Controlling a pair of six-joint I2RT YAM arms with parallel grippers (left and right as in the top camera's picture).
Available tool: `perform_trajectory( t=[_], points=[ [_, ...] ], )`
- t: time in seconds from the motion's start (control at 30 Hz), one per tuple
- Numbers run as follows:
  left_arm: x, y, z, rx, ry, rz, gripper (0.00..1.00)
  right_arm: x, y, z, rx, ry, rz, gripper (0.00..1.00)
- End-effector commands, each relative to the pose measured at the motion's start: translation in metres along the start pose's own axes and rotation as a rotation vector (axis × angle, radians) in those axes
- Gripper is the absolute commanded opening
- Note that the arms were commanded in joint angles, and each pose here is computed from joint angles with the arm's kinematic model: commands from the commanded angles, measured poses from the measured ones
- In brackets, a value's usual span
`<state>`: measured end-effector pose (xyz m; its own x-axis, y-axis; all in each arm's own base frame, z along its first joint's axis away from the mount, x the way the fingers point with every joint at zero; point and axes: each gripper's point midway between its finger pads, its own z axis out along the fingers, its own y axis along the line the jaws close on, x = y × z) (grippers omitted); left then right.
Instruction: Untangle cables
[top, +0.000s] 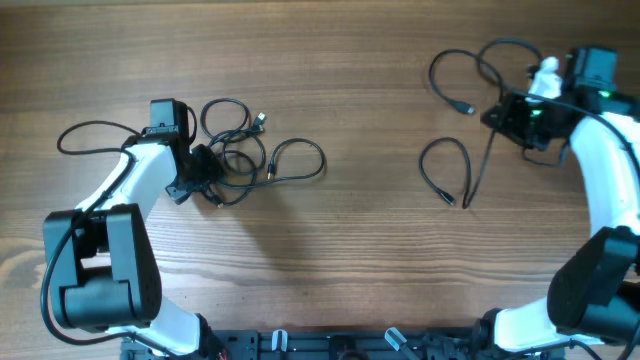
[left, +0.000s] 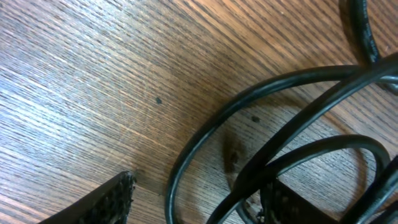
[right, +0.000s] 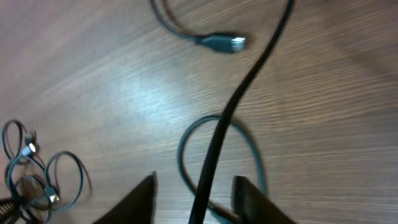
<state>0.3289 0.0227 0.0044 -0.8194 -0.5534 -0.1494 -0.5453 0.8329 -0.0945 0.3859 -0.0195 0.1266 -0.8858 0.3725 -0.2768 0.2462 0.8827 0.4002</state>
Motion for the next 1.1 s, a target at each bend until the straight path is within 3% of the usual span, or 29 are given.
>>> perform_trajectory(
  t=[0.0,0.07,0.17,0.27,0.33,0.4,0.5,0.6,0.7,0.83,0.93,1.07],
  points=[
    [0.004,-0.002,0.004,0.016,0.021,-0.01,0.77,0.008,0.004,0.005,0.097,0.007,-0.068,0.84],
    [0.005,-0.002,0.004,0.018,0.022,-0.01,0.82,0.016,0.011,0.015,0.091,0.043,-0.088,0.94],
    [0.005,-0.003,0.004,0.022,0.024,-0.01,0.86,0.04,0.024,0.026,0.033,0.152,-0.122,0.96],
    [0.006,-0.005,0.004,0.036,0.031,-0.01,0.87,0.07,0.09,0.021,-0.363,0.256,-0.315,0.97],
    [0.006,-0.005,0.004,0.036,0.031,-0.01,0.88,0.077,0.105,0.019,-0.435,0.275,-0.331,0.97],
    [0.006,-0.005,0.004,0.036,0.031,-0.01,0.88,0.081,0.099,0.027,-0.354,0.283,-0.36,0.97],
    [0.006,-0.005,0.004,0.036,0.032,-0.01,0.88,0.071,0.035,0.039,0.07,0.271,-0.231,0.98],
    [0.007,-0.006,0.004,0.043,0.035,-0.01,0.88,0.064,-0.004,0.035,0.32,0.226,-0.092,0.98],
    [0.006,-0.006,0.004,0.044,0.032,-0.01,0.88,0.047,0.037,0.046,0.09,0.172,-0.144,0.95],
    [0.006,-0.007,0.004,0.045,0.032,-0.008,0.88,0.01,0.062,0.043,0.004,0.038,-0.098,0.88],
    [0.006,-0.007,0.004,0.045,0.032,-0.008,0.88,0.023,0.114,0.04,-0.256,0.071,-0.292,0.87],
    [0.006,-0.007,0.004,0.045,0.031,-0.008,0.88,0.045,0.113,0.049,-0.243,0.134,-0.318,0.88]
  ],
)
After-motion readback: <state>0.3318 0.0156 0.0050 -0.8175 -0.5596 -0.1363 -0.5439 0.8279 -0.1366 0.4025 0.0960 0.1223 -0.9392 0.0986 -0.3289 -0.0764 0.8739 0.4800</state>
